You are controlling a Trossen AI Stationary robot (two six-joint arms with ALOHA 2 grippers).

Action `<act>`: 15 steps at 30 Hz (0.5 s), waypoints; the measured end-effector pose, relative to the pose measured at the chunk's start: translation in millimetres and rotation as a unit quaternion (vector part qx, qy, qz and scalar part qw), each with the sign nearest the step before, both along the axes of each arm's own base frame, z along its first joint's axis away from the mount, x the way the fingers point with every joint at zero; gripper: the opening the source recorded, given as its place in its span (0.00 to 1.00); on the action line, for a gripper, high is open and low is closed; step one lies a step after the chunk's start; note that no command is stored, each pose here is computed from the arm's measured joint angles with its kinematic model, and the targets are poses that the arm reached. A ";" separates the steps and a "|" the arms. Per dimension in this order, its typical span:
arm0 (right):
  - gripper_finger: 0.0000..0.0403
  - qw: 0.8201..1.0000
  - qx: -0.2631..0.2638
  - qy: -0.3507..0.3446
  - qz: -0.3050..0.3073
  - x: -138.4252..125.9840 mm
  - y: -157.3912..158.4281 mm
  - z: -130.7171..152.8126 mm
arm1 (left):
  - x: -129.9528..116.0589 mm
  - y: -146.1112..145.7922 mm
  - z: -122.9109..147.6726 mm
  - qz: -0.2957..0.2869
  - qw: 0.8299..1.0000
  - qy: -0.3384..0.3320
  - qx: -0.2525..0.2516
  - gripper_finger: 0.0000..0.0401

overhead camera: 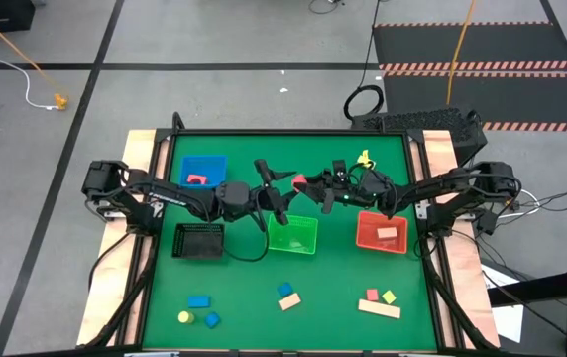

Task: Sort & place blocks by color
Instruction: Put the top orange block into the blue basket

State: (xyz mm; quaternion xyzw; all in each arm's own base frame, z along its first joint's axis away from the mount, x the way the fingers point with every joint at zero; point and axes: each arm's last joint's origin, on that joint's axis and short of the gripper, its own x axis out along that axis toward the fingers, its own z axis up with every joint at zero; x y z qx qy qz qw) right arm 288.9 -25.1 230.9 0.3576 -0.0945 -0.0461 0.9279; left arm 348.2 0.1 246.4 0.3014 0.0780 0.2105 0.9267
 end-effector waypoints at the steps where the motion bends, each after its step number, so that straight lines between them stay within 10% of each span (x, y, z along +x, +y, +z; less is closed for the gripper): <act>1: 0.31 1.000 0.000 0.000 0.000 0.0 -0.1 0.0 | 0.0 -0.1 -0.2 0.000 1.000 0.001 0.000 0.56; 8: 0.33 1.000 0.001 0.010 -0.001 0.2 -0.3 -1.2 | 0.0 -3.0 -0.8 -0.003 1.000 0.004 0.001 0.34; 15: 0.50 1.000 0.001 0.029 -0.003 0.5 -3.5 -5.1 | 0.0 -4.4 -0.7 -0.007 1.000 0.001 -0.004 0.33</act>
